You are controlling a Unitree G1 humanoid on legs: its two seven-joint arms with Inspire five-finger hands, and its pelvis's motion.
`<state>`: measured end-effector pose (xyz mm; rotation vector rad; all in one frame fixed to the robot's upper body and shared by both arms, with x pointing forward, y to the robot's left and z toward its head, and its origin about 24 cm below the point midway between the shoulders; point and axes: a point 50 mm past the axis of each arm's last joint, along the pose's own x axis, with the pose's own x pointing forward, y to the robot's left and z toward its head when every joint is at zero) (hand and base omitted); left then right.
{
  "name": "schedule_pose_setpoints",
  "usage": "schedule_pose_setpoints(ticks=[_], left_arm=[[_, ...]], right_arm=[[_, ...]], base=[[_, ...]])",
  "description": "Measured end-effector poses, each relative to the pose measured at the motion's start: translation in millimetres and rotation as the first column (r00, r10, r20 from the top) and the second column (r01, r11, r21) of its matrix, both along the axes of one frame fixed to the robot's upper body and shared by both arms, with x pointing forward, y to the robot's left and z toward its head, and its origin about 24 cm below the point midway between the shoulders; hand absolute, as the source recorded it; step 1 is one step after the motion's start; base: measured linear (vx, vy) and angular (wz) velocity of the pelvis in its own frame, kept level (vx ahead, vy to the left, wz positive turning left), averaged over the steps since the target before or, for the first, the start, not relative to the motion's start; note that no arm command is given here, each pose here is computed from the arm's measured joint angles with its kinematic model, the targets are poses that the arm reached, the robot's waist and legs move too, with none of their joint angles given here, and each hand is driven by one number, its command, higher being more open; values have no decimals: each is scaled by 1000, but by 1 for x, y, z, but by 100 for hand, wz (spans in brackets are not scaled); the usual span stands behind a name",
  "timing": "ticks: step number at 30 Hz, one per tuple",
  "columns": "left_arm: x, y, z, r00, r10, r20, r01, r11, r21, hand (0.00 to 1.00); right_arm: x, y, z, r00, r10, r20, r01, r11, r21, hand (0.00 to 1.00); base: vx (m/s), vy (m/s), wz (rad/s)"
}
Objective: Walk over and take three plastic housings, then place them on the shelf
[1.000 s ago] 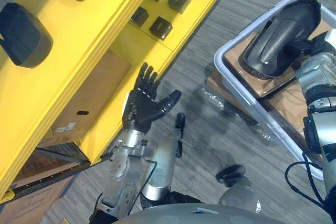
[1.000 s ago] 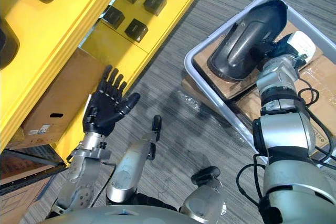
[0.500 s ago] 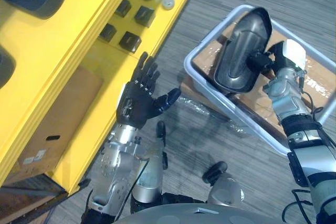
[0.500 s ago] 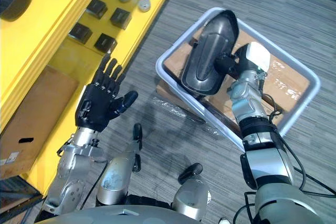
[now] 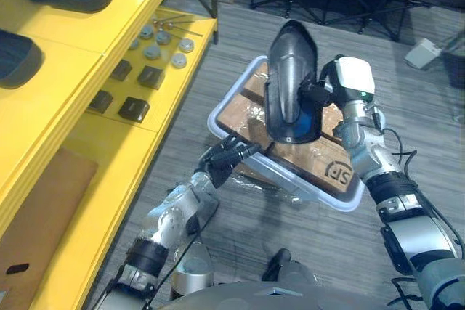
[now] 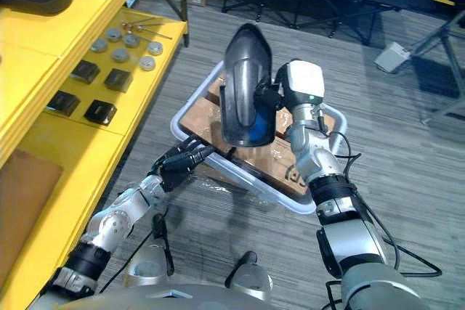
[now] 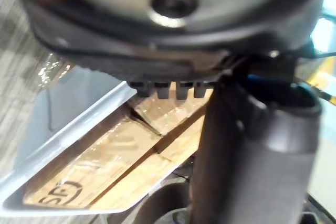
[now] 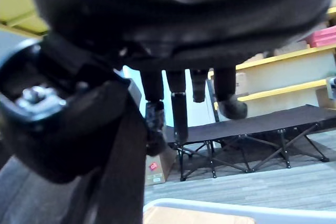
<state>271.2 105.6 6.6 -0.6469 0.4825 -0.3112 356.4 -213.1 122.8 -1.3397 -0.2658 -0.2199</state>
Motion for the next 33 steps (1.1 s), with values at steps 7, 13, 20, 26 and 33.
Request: schedule_pose_setpoints(ticks=[7,13,20,26,33], left_arm=[[36,-4,37,996,75,58,-58,966,-254,100],[34,-9,28,997,77,25,-69,972,-225,100],[27,-14,13,1000,0,1,0,1000,-3,0],[24,-21,11,999,-41,13,41,999,12,0],[26,-16,7,997,52,61,-52,999,10,0]], right_arm=[[-7,37,-20,982,185,-34,-186,983,-3,0],[-10,58,-31,967,247,-59,-248,969,-13,0],[-16,72,-39,943,323,-77,-325,946,-15,0],[-18,68,-40,944,308,-121,-307,951,25,0],[-28,76,-33,937,344,-60,-335,934,121,0]], base=[[0,-29,-10],[0,0,0],[-26,-3,2],[0,3,-5],[9,1,-7]])
